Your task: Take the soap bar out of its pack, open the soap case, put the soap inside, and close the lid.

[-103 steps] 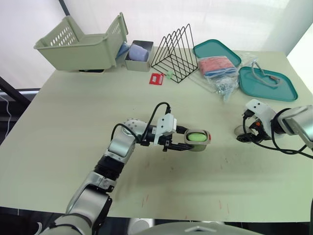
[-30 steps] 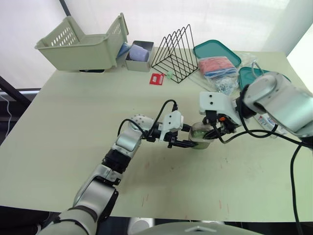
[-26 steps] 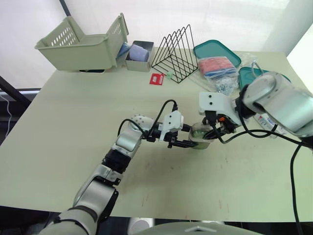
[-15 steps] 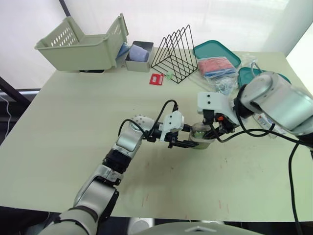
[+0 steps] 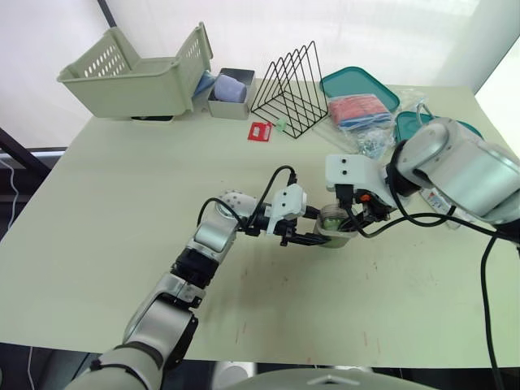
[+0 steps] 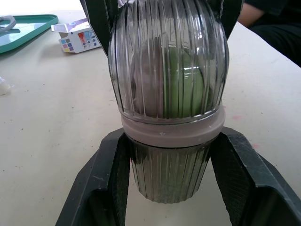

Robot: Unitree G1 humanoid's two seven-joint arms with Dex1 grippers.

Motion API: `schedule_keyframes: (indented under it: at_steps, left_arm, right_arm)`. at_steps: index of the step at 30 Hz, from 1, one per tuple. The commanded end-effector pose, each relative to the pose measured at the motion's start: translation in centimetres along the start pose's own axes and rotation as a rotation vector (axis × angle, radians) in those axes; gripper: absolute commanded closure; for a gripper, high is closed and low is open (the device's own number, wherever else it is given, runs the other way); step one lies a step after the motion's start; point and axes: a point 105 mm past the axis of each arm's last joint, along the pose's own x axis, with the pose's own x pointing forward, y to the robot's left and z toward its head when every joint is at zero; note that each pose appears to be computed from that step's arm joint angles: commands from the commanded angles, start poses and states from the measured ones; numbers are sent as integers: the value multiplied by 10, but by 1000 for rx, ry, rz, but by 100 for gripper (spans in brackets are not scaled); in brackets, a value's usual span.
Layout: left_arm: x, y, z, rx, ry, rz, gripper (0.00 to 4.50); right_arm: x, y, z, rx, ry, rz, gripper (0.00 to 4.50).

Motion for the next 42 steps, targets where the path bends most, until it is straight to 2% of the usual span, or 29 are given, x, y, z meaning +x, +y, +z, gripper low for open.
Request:
schedule_keyframes:
  at_steps: [1,7,9,10,11,12,13,29,42]
  left_arm:
    - [-2,3,6,16,-23,16,248]
    - [-2,2,6,14,-21,17,248]
    - [-2,2,6,14,-21,17,248]
    - [-2,2,6,13,-21,16,248]
    - [-2,2,6,13,-22,16,248]
    - [-2,2,6,13,-22,15,248]
    - [-2,2,6,12,-22,15,248]
    - [-1,0,7,9,-29,11,248]
    - [-1,1,6,10,-26,11,248]
  right_arm:
    - [7,5,-5,-6,37,23,270]
    - [7,5,-4,-12,30,25,270]
    - [7,4,-3,-13,20,16,164]
    - [6,3,-2,-18,18,10,132]
    - [6,3,-2,-22,17,6,77]
    - [6,1,-2,-24,15,-4,38]
    - [6,0,-2,-27,16,-10,31]
    - [1,-3,-8,-1,7,-34,31]
    - [-6,-5,-34,70,36,-63,31]
